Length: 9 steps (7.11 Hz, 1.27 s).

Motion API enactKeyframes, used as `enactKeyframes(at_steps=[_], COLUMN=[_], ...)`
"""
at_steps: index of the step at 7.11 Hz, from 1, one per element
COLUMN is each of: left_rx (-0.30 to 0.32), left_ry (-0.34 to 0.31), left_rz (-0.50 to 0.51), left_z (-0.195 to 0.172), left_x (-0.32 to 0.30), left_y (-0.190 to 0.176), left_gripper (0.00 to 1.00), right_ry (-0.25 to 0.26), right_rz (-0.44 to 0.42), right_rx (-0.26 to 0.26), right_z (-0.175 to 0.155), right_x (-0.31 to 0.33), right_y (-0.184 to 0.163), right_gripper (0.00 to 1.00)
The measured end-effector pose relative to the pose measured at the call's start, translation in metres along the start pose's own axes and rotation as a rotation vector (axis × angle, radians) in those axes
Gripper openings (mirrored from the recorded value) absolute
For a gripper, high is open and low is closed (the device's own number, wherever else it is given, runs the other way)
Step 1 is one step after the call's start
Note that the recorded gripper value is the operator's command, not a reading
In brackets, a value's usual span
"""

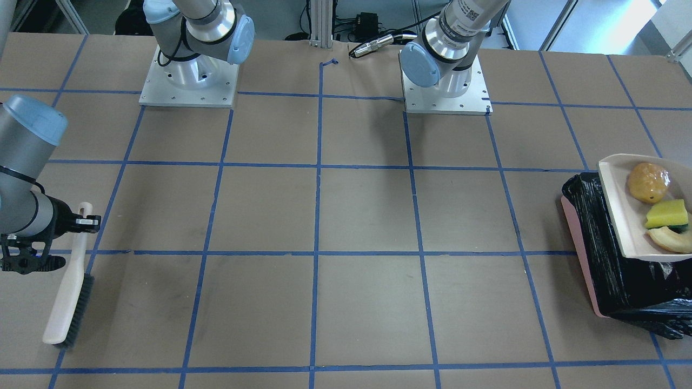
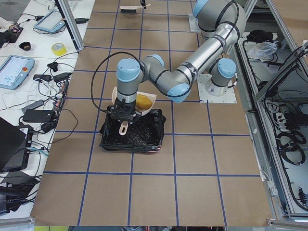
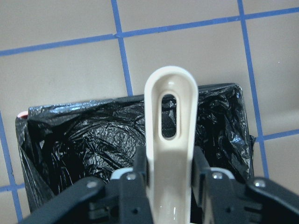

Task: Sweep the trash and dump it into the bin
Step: 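Tip the dustpan into the bin while the right gripper releases the brush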

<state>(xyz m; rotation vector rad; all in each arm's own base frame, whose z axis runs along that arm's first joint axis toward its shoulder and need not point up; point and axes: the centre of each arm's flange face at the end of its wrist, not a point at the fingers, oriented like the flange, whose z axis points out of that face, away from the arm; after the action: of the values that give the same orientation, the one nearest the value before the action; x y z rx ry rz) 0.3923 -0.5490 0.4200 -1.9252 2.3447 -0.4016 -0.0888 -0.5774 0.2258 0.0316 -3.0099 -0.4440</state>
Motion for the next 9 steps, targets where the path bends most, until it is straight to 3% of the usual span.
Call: enactKeyframes(at_steps=[1, 2, 3, 4, 6, 9], left_rx=[0.043, 0.083, 0.092, 0.101, 0.179, 0.16], left_ry=[0.023, 0.048, 0.077, 0.129, 0.227, 0.418], left_rz=[0.053, 0.112, 0.162, 0.191, 0.245, 0.298], left_z=[0.011, 0.02, 0.029, 0.035, 0.038, 0.036], left_x=[0.0, 0.003, 0.004, 0.005, 0.012, 0.03], left_y=[-0.017, -0.029, -0.038, -0.045, -0.056, -0.052], left_gripper=[0.0, 0.0, 0.0, 0.0, 0.0, 0.0], right_ry=[-0.003, -0.003, -0.002, 0.0, 0.004, 0.01], right_rz=[-0.003, -0.004, -0.003, -0.002, -0.001, 0.001], right_rx=[-0.004, -0.006, -0.005, -0.002, 0.008, 0.026], right_z=[0.004, 0.005, 0.005, 0.006, 0.006, -0.003], right_x=[-0.001, -0.001, -0.001, -0.001, -0.001, 0.001], right_y=[0.0, 0.0, 0.0, -0.001, -0.002, -0.002], right_gripper=[0.04, 0.31, 0.83, 0.97, 0.99, 1.0])
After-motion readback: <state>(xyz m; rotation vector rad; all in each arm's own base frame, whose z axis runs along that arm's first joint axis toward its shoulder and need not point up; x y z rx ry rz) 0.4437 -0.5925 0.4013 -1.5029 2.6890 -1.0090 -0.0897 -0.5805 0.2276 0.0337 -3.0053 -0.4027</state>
